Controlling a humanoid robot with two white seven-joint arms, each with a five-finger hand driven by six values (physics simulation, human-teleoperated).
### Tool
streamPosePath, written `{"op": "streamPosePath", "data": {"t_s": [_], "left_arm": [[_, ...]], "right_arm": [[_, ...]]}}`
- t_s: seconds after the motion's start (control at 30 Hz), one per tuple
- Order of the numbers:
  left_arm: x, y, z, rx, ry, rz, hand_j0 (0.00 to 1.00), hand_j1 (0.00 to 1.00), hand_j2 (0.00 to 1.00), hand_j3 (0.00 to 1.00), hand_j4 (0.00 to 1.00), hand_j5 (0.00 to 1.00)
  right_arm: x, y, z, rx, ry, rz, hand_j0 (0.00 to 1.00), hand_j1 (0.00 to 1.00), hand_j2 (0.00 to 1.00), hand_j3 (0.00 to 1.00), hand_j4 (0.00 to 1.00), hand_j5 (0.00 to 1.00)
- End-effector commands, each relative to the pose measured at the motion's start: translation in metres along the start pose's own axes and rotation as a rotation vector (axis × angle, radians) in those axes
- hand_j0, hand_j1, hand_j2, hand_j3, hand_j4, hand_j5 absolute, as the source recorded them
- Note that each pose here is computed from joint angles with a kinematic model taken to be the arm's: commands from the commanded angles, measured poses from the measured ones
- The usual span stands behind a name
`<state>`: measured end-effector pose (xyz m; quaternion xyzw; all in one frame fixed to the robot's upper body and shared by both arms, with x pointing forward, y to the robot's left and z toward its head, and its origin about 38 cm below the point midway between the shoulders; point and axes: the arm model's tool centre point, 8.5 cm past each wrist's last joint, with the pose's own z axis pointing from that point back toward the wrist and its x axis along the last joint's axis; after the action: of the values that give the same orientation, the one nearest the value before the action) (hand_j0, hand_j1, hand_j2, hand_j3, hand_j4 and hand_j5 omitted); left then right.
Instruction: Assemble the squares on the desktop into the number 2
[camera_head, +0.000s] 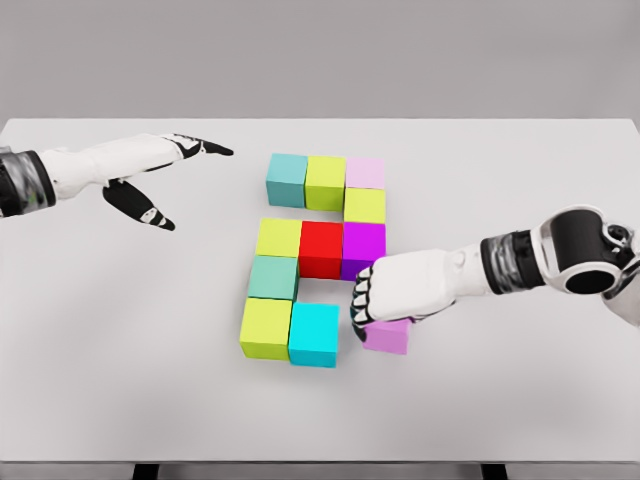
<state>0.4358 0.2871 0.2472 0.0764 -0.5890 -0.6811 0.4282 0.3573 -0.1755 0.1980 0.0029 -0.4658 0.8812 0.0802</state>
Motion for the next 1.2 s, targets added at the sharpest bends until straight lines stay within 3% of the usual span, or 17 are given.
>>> {"op": "streamPosePath", "data": {"t_s": [0.0, 0.2, 0.27, 0.3, 0.43, 0.47, 0.53, 0.77, 0.83, 0.97, 1.1, 1.17], "left_arm": [[0.001, 0.000, -0.001, 0.002, -0.004, 0.004, 1.00, 1.00, 1.00, 1.00, 1.00, 1.00], [0.001, 0.000, -0.001, 0.002, -0.004, 0.004, 1.00, 1.00, 1.00, 1.00, 1.00, 1.00], [0.001, 0.000, -0.002, 0.002, -0.005, 0.004, 1.00, 1.00, 1.00, 1.00, 1.00, 1.00], [0.001, 0.000, -0.002, 0.002, -0.004, 0.004, 1.00, 1.00, 1.00, 1.00, 1.00, 1.00], [0.001, 0.000, -0.002, 0.002, -0.004, 0.004, 1.00, 1.00, 1.00, 1.00, 1.00, 1.00], [0.001, 0.000, -0.002, 0.002, -0.005, 0.004, 1.00, 1.00, 1.00, 1.00, 1.00, 1.00], [0.002, 0.000, -0.003, 0.002, -0.008, 0.005, 1.00, 1.00, 1.00, 1.00, 1.00, 1.00], [0.003, -0.001, -0.005, 0.001, -0.011, 0.006, 1.00, 1.00, 1.00, 1.00, 1.00, 1.00], [0.003, -0.001, -0.005, 0.001, -0.013, 0.006, 1.00, 1.00, 1.00, 1.00, 1.00, 1.00], [0.003, -0.001, -0.005, 0.001, -0.011, 0.006, 1.00, 1.00, 1.00, 1.00, 1.00, 1.00], [0.003, 0.000, -0.005, 0.002, -0.013, 0.005, 1.00, 1.00, 1.00, 1.00, 1.00, 1.00], [0.003, 0.000, -0.005, 0.002, -0.013, 0.005, 1.00, 1.00, 1.00, 1.00, 1.00, 1.00]], "right_arm": [[0.005, 0.002, -0.010, 0.004, -0.029, -0.009, 0.58, 0.58, 0.58, 0.58, 0.58, 0.58], [0.006, 0.002, -0.011, 0.006, -0.034, -0.008, 0.59, 0.59, 0.59, 0.59, 0.59, 0.59], [0.006, 0.003, -0.011, 0.007, -0.033, -0.008, 0.67, 0.67, 0.67, 0.67, 0.67, 0.67], [0.005, 0.003, -0.009, 0.008, -0.030, -0.009, 0.76, 0.76, 0.76, 0.76, 0.76, 0.76], [0.003, 0.005, -0.004, 0.014, -0.015, -0.012, 0.76, 0.76, 0.76, 0.76, 0.76, 0.76], [0.002, 0.004, -0.002, 0.011, -0.010, -0.011, 0.91, 0.91, 0.91, 0.91, 0.91, 0.91], [-0.004, 0.004, 0.010, 0.011, 0.026, -0.011, 0.99, 0.99, 0.99, 0.99, 0.99, 0.99], [-0.017, -0.001, 0.043, -0.012, 0.117, -0.008, 1.00, 1.00, 1.00, 1.00, 1.00, 1.00], [-0.015, -0.005, 0.048, -0.051, 0.096, -0.050, 1.00, 1.00, 1.00, 1.00, 1.00, 1.00], [-0.022, 0.000, 0.083, -0.039, 0.175, -0.067, 1.00, 1.00, 1.00, 1.00, 1.00, 1.00], [-0.024, 0.021, 0.128, 0.034, 0.277, -0.102, 1.00, 1.00, 1.00, 1.00, 1.00, 1.00], [-0.019, 0.038, 0.126, 0.060, 0.270, -0.141, 1.00, 1.00, 1.00, 1.00, 1.00, 1.00]]}}
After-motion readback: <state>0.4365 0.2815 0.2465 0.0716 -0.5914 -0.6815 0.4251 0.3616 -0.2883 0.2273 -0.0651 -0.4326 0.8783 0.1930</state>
